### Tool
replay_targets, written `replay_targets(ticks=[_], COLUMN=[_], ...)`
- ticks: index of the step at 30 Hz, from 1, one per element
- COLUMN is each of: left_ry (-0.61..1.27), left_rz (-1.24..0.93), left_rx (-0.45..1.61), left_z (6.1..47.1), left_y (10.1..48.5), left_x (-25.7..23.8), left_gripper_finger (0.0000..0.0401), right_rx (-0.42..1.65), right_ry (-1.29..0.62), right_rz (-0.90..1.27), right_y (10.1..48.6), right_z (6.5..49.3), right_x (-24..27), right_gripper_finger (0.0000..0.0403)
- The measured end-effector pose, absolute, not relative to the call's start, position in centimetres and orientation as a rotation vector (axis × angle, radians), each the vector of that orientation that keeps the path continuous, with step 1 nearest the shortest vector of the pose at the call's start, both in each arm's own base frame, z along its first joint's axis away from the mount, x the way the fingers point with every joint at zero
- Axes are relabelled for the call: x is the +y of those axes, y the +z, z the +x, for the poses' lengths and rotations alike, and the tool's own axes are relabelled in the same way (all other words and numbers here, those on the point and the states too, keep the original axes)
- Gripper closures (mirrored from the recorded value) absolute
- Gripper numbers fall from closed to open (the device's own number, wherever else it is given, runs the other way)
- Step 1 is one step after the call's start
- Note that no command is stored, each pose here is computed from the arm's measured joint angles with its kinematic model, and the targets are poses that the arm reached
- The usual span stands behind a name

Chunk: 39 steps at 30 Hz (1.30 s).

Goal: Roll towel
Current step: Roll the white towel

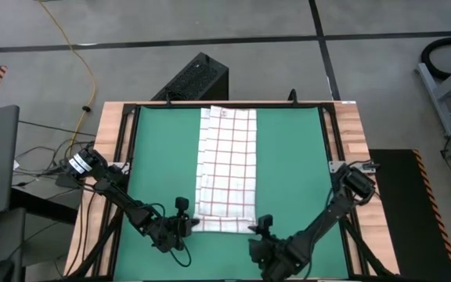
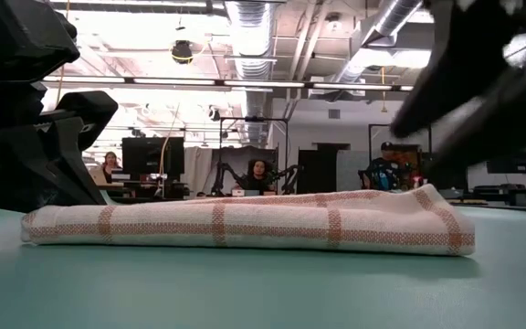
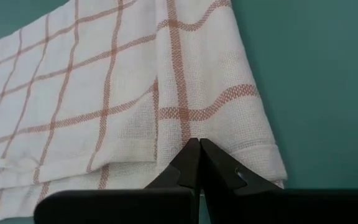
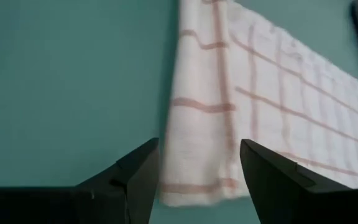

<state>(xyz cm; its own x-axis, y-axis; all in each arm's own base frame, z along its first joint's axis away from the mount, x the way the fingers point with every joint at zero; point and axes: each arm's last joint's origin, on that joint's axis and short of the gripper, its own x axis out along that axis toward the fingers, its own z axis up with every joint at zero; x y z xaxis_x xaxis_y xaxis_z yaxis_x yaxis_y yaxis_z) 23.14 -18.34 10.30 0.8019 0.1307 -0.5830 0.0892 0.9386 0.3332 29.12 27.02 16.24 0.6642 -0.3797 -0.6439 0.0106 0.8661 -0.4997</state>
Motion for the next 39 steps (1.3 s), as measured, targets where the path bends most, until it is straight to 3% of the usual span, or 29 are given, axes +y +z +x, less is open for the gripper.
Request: replay_targets(ticks=[11,20,26,35,39], left_ry=[0.033,0.043,0.036,0.015,-0.013], left_rz=[0.343,0.338,0.341,0.319,0.352], left_rx=[0.651,0.659,0.673,0.672,0.639], left_z=[23.1,23.3,23.6,23.6,23.6], left_y=[10.2,10.2,10.1,10.2,11.1], left_x=[-18.3,-17.9,-17.6,-17.8,-18.7], left_gripper_finger=[0.0401,0.0401,0.0401,0.0401,0.0401], right_rx=[0.864,0.886,0.913,0.942,0.968], right_ry=[-0.231,-0.250,-0.286,-0.254,-0.220], right_rz=[-0.543,-0.400,-0.307,-0.286,-0.282], right_y=[11.8,9.4,8.7,8.7,9.3], right_z=[28.4,27.6,27.3,28.0,28.5], right_x=[24.1,22.4,21.5,21.2,21.7], right_gripper_finger=[0.0159,0.0171,0.0231,0.0380,0.0384])
